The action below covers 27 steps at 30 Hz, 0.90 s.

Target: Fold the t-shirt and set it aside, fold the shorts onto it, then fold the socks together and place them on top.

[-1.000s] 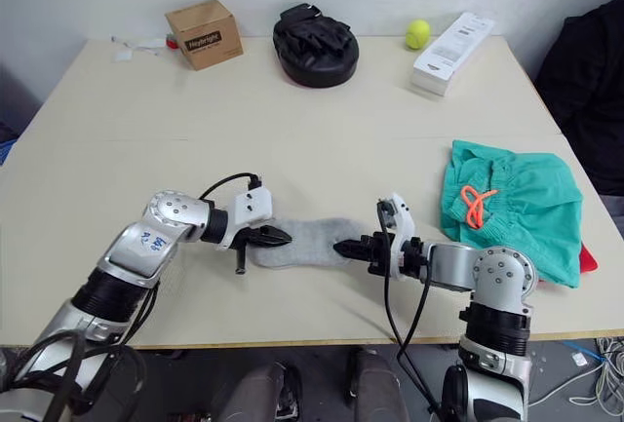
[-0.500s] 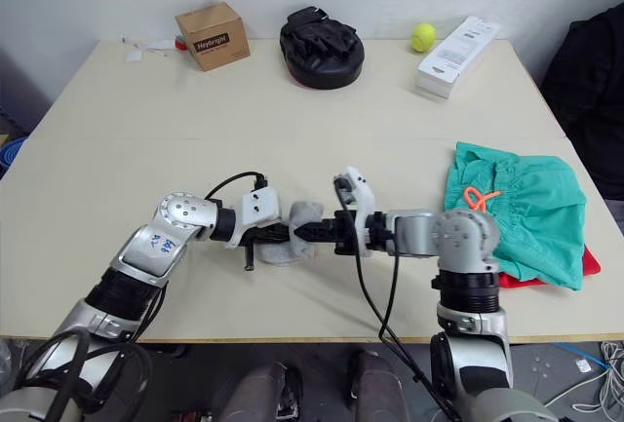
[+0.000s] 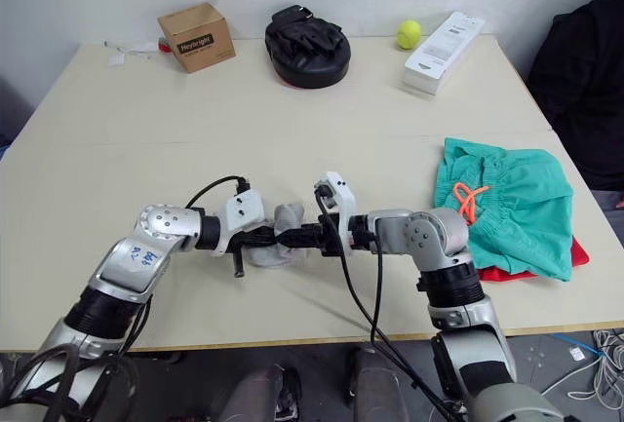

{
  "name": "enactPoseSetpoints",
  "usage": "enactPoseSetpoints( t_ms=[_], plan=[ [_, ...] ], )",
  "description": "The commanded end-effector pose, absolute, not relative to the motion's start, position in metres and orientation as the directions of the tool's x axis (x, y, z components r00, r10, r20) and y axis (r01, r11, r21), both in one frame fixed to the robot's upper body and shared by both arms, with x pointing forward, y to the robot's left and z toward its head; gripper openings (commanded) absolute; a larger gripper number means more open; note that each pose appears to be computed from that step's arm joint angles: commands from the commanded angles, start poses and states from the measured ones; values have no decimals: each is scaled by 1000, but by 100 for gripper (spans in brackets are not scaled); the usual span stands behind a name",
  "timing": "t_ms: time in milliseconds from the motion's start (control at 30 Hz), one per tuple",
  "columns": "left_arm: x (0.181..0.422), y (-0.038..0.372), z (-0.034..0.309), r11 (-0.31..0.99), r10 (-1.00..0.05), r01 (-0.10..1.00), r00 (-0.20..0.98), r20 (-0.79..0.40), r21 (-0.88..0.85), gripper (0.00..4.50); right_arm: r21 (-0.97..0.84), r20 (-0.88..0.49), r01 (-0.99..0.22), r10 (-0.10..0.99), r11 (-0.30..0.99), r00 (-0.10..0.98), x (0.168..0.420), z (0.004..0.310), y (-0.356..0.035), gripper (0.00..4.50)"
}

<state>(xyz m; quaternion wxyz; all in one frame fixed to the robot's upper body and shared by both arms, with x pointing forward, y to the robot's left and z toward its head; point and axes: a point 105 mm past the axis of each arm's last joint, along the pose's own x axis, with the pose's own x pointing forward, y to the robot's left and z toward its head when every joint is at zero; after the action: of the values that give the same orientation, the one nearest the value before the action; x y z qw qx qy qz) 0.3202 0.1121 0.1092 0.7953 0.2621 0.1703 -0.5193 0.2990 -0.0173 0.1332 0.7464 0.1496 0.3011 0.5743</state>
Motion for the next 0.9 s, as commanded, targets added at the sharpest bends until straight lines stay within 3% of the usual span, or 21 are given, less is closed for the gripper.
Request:
enactPoseSetpoints(
  t_ms=[33, 100, 267, 400, 767, 900],
  plan=[
    [320, 126, 104, 388, -699, 895, 441, -562, 220, 0, 536, -186, -829, 980, 161, 70, 286, 149, -8, 381],
    [320, 127, 105, 394, -695, 892, 448, -562, 223, 0, 497, -194, -851, 978, 166, 78, 290, 148, -7, 449],
    [321, 135, 117, 434, -687, 867, 494, -534, 244, 0, 390, -238, -896, 963, 214, 126, 305, 137, -5, 449],
    [313, 150, 134, 465, -673, 845, 531, -514, 264, 0, 340, -240, -922, 965, 185, 105, 307, 136, -3, 449],
    [289, 175, 175, 540, -706, 816, 572, -416, 206, 0, 283, -128, -956, 991, 77, 42, 299, 166, -2, 449],
    [298, 170, 199, 533, -735, 816, 577, -356, 223, 0, 286, -87, -957, 996, 44, 20, 296, 179, -5, 362]
  ],
)
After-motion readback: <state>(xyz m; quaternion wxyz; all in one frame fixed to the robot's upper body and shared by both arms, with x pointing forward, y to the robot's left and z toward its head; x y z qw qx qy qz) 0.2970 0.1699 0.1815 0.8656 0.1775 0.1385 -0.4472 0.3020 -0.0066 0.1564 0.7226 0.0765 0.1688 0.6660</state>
